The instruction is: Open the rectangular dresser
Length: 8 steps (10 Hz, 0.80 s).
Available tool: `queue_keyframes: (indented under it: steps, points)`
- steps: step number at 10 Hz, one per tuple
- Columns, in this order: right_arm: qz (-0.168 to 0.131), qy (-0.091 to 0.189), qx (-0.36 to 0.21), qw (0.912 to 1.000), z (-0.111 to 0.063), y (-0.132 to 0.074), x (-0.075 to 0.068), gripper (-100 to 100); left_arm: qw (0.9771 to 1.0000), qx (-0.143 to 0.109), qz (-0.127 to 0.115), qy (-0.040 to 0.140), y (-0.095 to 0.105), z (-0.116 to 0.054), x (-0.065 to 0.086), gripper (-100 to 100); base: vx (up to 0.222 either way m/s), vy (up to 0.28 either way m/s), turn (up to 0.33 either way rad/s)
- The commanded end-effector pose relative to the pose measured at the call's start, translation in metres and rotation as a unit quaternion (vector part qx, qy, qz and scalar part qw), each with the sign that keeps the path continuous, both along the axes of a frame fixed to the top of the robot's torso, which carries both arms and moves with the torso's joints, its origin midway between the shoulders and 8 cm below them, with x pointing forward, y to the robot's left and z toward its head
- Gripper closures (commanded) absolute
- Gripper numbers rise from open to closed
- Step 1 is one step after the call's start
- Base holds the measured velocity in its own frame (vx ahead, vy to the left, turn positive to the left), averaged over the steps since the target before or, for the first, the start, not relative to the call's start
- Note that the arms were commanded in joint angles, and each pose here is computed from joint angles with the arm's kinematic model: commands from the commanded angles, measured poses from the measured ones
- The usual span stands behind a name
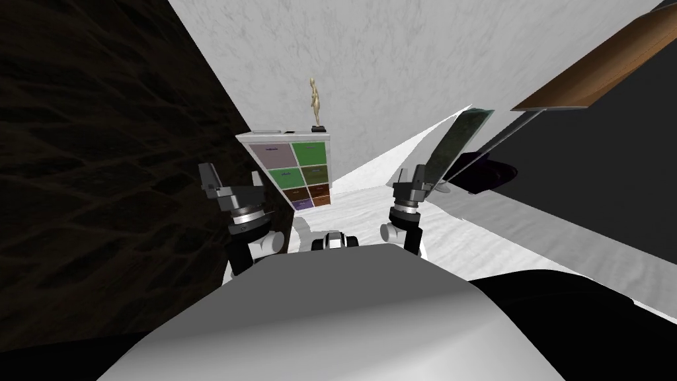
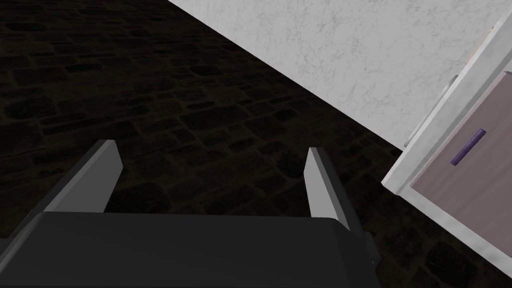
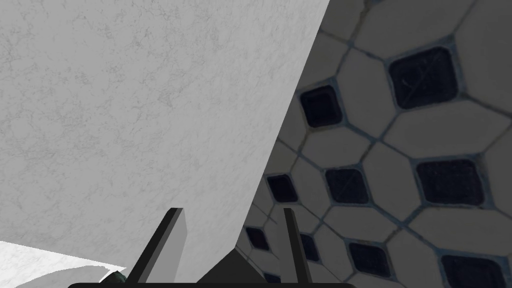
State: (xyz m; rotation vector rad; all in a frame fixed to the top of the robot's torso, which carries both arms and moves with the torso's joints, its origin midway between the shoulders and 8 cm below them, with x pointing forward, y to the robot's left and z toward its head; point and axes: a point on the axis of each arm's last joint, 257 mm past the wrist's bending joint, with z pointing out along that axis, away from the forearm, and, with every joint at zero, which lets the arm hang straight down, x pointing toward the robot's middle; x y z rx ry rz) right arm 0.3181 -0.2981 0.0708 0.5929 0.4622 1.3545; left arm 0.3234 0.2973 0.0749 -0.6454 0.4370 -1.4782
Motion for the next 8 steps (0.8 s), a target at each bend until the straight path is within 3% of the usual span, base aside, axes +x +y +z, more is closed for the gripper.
queue_keyframes:
  steps: [1,8]
  points:
    - [0.000,0.000,0.000,1.0000,0.000,0.000,0.000,0,0.9996,0.023,-0.012,0.014,-0.005,-0.009,0.008,-100,0.063,-0.016,-0.003]
    - [0.000,0.000,0.000,1.0000,0.000,0.000,0.000,0,0.9962,0.041,-0.025,0.073,0.000,-0.064,0.043,-100,0.105,-0.024,-0.005]
